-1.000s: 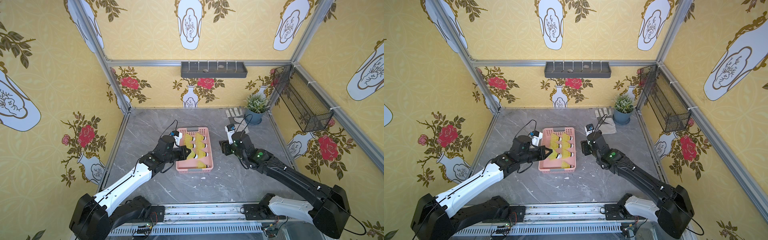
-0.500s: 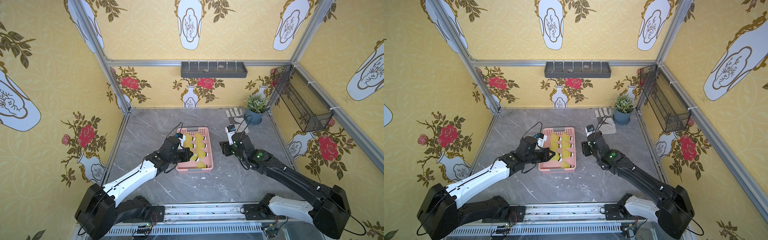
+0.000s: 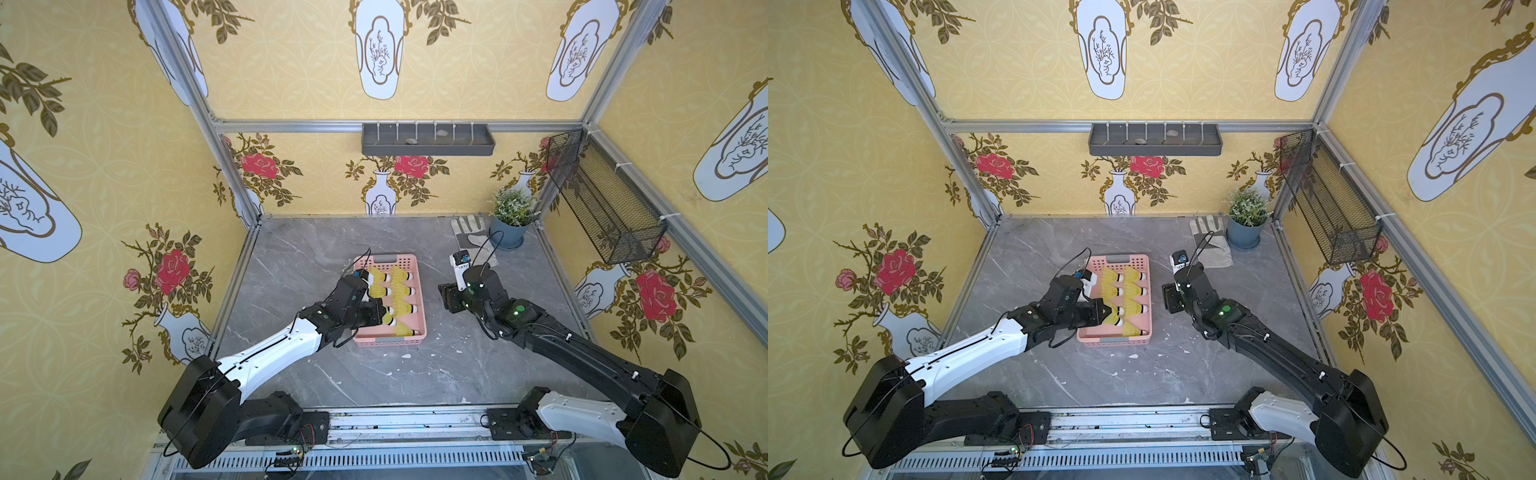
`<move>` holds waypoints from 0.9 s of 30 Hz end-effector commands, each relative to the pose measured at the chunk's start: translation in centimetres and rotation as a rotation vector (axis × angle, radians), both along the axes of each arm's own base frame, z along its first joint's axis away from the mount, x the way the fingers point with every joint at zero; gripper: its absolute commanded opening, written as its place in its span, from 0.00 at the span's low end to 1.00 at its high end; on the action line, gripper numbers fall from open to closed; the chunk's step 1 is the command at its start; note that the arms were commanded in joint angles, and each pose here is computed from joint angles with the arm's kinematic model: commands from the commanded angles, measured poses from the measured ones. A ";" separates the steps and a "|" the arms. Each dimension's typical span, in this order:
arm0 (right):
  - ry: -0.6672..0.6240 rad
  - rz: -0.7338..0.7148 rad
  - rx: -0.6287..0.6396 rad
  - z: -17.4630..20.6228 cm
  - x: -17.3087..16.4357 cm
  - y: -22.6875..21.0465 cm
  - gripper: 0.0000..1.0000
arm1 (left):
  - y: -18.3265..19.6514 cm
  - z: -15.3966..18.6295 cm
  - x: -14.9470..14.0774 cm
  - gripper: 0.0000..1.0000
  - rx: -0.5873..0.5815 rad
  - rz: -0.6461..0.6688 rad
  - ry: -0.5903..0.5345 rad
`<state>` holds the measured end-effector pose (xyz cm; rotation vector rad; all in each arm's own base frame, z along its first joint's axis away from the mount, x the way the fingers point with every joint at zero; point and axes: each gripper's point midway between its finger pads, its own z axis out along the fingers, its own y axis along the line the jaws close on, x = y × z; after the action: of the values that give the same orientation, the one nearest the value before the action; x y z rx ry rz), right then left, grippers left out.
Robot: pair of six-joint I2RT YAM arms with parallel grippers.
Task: Put the shuttlecocks into the storage box
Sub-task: Place the shuttlecock in the storage box.
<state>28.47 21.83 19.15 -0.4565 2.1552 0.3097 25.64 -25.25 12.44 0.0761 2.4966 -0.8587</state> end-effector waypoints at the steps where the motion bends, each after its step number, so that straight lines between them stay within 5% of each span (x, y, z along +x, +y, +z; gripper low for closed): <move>1: -0.017 0.000 0.031 0.5 0.3 0.4 0.64 | 0.4 -0.3 0.2 0.00 0.036 0.015 -0.008; 27: -0.002 -0.003 0.033 -0.1 0.3 0.3 0.64 | -0.8 -3.1 -0.8 0.00 0.083 -0.040 0.079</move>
<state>28.42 21.71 18.33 -0.4583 2.1765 0.3140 24.84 -25.77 9.38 0.1010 2.6106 -0.7809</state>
